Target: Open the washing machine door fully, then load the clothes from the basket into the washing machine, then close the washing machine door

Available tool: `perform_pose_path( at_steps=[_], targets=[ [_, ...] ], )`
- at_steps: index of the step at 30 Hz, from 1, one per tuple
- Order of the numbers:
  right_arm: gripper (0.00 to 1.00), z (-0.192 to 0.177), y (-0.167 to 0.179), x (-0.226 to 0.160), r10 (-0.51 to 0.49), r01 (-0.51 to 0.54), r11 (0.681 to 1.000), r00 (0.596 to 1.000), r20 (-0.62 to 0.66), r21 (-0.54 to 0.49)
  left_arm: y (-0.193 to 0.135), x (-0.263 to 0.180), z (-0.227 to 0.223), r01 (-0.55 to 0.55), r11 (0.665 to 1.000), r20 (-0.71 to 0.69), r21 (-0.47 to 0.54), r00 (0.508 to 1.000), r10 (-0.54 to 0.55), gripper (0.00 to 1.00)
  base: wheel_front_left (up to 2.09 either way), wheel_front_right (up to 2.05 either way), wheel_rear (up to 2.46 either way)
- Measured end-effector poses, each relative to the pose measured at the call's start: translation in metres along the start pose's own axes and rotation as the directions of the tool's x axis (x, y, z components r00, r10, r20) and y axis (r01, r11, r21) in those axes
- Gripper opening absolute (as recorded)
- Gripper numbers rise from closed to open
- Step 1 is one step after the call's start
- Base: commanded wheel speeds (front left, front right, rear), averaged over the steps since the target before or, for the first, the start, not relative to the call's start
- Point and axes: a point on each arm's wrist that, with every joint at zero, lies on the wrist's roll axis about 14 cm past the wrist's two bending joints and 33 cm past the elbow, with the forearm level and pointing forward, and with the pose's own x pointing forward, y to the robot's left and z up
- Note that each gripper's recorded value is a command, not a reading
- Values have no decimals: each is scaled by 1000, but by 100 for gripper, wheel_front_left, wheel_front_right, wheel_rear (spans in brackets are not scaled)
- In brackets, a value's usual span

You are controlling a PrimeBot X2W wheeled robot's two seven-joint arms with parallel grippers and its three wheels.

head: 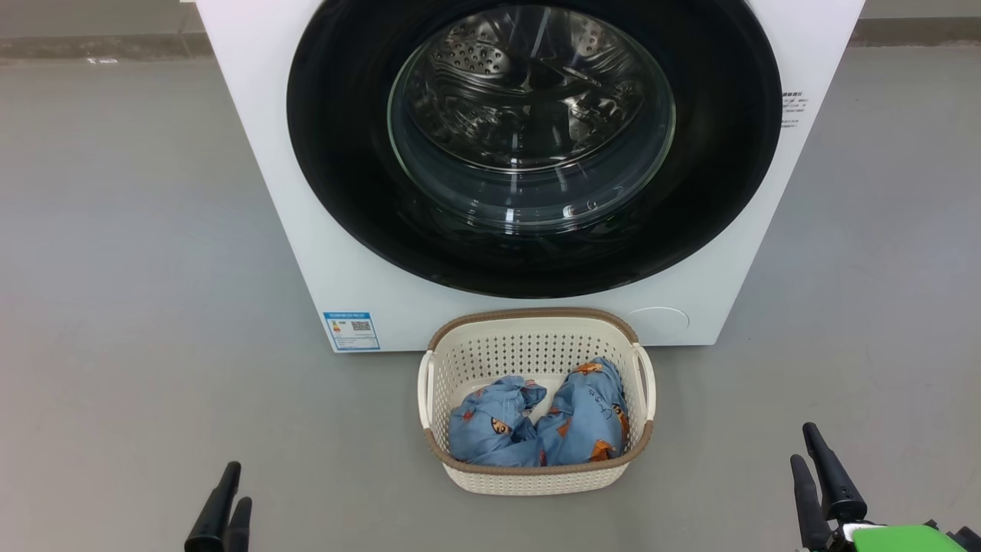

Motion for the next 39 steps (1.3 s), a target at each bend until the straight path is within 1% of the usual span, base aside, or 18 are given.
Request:
perform_pose_path(
  at_steps=[3,10,19,26,28,39],
  targets=[
    [100,-2,0,0,0,0,1000,1000,-6,-26,-2,0,0,4,1000,4,15,1000,-4,100,0,0,0],
    [100,-6,3,2,4,-7,992,1000,-18,-124,-4,-1,-1,9,995,5,101,1000,-10,100,0,0,0],
    [100,-6,4,3,3,-9,966,1000,-26,-257,-9,-1,0,20,973,15,230,1000,-24,100,0,0,0],
    [100,-7,5,4,4,-14,937,1000,-29,-348,-13,-1,-1,25,941,14,336,999,-31,100,0,0,0],
    [100,-6,5,4,5,-15,932,1000,-28,-361,-14,-1,-2,27,936,13,350,999,-34,100,0,0,0],
    [100,-7,7,5,13,-24,876,1000,-27,-482,-17,-3,-8,31,866,7,500,999,-40,100,0,0,0]
  ],
)
